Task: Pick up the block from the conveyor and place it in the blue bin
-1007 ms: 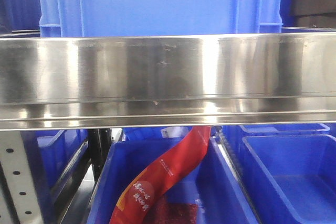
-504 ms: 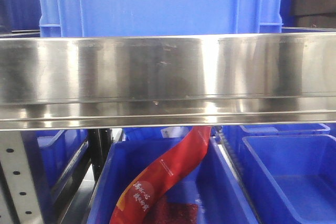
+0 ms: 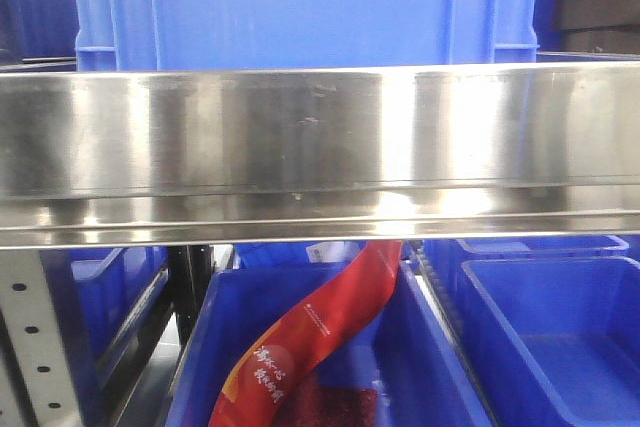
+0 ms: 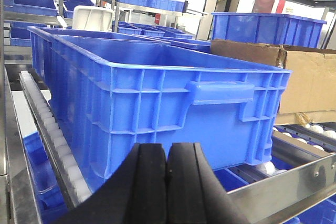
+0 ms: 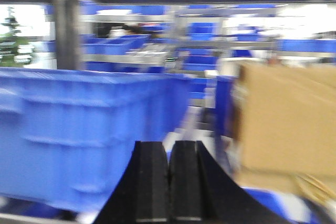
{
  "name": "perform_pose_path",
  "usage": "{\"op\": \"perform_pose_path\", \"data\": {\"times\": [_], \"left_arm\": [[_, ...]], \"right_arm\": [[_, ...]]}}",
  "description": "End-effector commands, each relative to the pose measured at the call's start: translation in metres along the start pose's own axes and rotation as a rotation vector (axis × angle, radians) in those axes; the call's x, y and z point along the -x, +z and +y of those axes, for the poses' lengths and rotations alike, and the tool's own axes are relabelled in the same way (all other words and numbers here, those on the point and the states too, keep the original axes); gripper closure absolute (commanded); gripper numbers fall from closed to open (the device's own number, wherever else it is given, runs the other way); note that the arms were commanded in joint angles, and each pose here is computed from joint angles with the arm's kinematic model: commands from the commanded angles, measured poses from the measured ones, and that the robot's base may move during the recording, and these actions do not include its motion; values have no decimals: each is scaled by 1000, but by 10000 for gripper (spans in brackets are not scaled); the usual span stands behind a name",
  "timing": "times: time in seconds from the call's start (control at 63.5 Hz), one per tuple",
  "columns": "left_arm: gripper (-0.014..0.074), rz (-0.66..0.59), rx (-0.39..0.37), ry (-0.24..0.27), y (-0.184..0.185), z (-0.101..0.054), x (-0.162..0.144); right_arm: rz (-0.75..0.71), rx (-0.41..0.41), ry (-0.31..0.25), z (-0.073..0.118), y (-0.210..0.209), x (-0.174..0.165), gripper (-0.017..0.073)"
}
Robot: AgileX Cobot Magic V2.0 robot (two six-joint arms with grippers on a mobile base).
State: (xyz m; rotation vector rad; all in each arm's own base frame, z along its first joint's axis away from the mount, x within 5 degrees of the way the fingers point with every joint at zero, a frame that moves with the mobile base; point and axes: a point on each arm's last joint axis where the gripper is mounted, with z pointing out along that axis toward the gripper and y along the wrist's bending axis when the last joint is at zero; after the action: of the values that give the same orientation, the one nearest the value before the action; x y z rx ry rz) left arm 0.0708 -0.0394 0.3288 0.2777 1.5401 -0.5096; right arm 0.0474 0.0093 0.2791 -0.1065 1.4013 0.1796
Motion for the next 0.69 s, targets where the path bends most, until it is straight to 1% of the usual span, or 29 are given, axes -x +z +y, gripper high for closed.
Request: {"op": "perform_pose_path", "data": {"times": [0.0, 0.11, 0.315, 0.409, 0.677], "left_arm": [[704, -19, 4, -10, -1, 0, 2], [704, -19, 4, -10, -1, 0, 2], [704, -27, 6, -10, -1, 0, 2], [704, -34, 7, -10, -1, 1, 3], [704, -45, 9, -10, -1, 1, 4]], "right_arm": [[18, -61, -22, -3, -7, -18, 727], [65, -111, -26, -7, -5, -42, 727], [64, -128, -26, -10, -4, -64, 727], [8, -133, -30, -10, -3, -60, 727], [58, -129, -27, -10, -4, -64, 727]]}}
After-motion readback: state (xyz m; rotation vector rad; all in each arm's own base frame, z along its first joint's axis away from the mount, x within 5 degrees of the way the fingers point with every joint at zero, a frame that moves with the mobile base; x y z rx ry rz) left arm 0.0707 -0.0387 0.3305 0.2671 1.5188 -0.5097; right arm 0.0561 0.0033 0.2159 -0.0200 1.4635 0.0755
